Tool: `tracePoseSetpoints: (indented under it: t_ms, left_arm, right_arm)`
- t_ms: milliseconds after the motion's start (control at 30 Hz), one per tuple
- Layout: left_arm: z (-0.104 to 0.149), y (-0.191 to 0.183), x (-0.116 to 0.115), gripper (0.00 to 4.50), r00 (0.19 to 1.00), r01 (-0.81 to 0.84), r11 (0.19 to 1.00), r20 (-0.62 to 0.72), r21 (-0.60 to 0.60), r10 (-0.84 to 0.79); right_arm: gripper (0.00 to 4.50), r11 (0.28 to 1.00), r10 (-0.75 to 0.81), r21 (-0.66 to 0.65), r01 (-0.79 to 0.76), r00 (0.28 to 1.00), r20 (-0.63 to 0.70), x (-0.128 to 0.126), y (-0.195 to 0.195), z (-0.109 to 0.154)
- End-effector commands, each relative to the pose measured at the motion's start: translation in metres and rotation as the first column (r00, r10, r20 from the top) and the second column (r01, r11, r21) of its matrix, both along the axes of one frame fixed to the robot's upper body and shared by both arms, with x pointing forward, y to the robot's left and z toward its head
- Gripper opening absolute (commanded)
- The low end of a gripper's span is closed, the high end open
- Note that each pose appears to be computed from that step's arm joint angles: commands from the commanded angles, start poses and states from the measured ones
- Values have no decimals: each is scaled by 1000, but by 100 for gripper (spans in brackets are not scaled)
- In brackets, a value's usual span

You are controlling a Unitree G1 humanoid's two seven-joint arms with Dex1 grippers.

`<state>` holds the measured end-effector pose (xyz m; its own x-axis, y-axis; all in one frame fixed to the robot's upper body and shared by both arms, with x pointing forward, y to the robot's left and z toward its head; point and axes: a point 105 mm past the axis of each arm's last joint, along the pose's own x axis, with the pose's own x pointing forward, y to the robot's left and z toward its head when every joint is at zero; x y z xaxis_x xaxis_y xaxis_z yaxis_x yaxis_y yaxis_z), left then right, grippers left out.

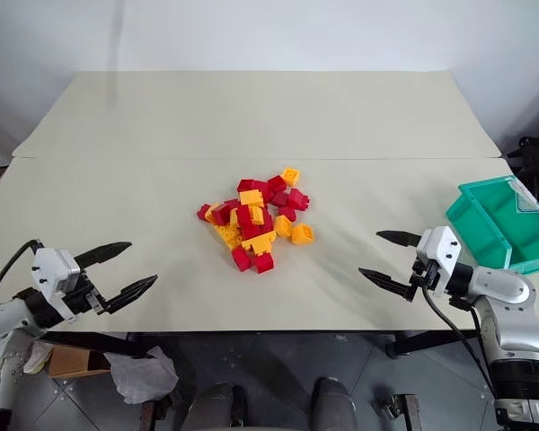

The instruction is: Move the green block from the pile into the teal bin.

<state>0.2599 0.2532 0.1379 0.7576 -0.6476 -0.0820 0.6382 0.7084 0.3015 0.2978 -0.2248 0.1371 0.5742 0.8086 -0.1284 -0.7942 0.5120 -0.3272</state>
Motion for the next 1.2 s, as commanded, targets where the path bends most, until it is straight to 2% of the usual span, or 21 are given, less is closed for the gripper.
tracePoseSetpoints:
  t_ms: [33,133,233,367,500,600,700,833,1033,1200]
  left_arm:
    - [10,-5,-3,450,999,15,1000,48,-4,-15]
    - [9,-6,-6,450,1000,12,999,27,-32,-11]
    - [9,-4,-13,450,1000,15,996,13,-90,-14]
    - [8,9,-21,450,999,-28,990,38,-137,34]
    - [-8,33,-31,450,993,-117,982,16,-151,120]
    - [-17,43,-41,450,986,-164,975,-17,-150,163]
    - [-20,46,-44,450,985,-173,974,-26,-147,171]
    - [-14,33,-48,450,993,-121,977,-22,-178,119]
    - [3,0,-39,450,999,1,983,49,-184,9]
    - [10,-4,-34,450,997,7,985,76,-172,6]
  right_arm:
    - [447,1000,-5,0,5,999,40,-2,-5,12]
    - [447,1000,2,5,-3,999,41,-2,-3,13]
    - [447,997,31,64,-35,998,55,1,10,19]
    - [447,975,90,193,-107,991,95,4,44,37]
    - [447,943,175,265,-203,977,124,2,84,51]
    - [447,936,231,243,-254,966,119,1,108,52]
    - [447,938,243,230,-261,964,104,1,115,51]
    - [447,941,326,83,-329,944,54,-4,131,32]
    - [447,936,337,94,-340,940,45,-3,148,27]
    - [447,954,275,100,-281,959,69,3,133,31]
